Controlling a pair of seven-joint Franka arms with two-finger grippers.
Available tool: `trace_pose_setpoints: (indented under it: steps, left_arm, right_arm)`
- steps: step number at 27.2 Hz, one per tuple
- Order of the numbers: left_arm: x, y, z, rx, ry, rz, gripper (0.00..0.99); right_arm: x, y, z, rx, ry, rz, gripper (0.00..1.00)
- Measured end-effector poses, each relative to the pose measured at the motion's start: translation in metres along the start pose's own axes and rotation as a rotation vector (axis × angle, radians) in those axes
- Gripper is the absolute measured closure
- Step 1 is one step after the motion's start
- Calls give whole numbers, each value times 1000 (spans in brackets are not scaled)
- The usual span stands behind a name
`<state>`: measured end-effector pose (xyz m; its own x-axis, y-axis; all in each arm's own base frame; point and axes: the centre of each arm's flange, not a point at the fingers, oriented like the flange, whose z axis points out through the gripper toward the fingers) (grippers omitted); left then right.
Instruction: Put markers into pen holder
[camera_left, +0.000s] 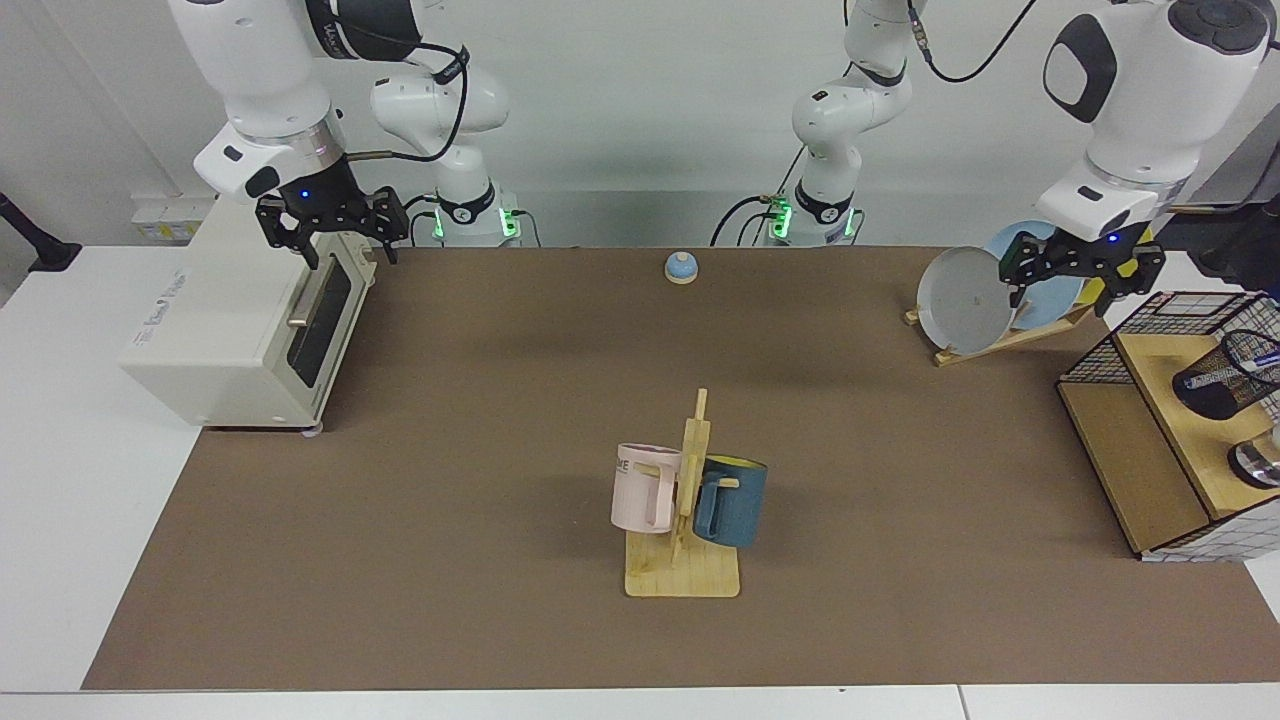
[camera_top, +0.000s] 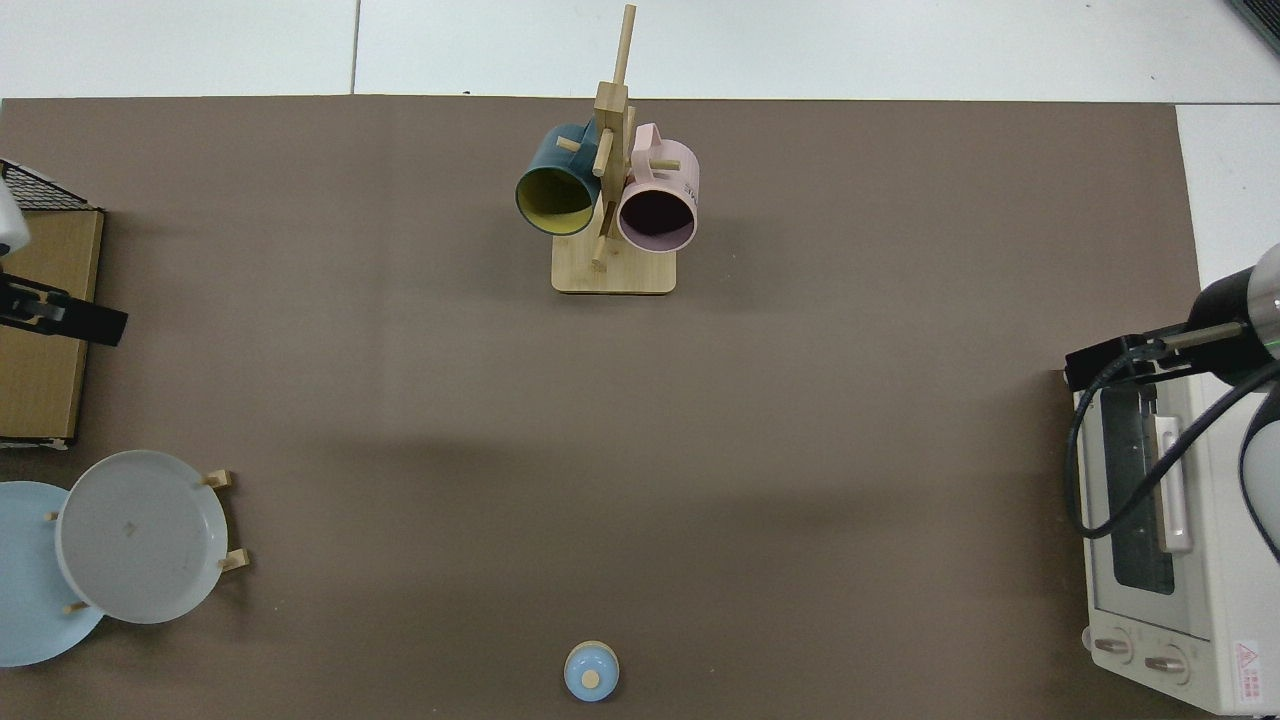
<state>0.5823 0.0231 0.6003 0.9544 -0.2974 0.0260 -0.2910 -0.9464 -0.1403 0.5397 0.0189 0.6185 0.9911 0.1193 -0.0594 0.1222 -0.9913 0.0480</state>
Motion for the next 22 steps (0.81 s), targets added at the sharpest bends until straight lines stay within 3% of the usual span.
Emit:
trace_pose_setpoints:
  steps: [10,22]
  left_arm:
    - [7,56,-13,-98,-6,-159,0]
    - [2,57,-21,-99,-2,-174,0]
  right_arm:
    - [0,0,0,0,0,0,0]
    - [0,0,0,0,0,0,0]
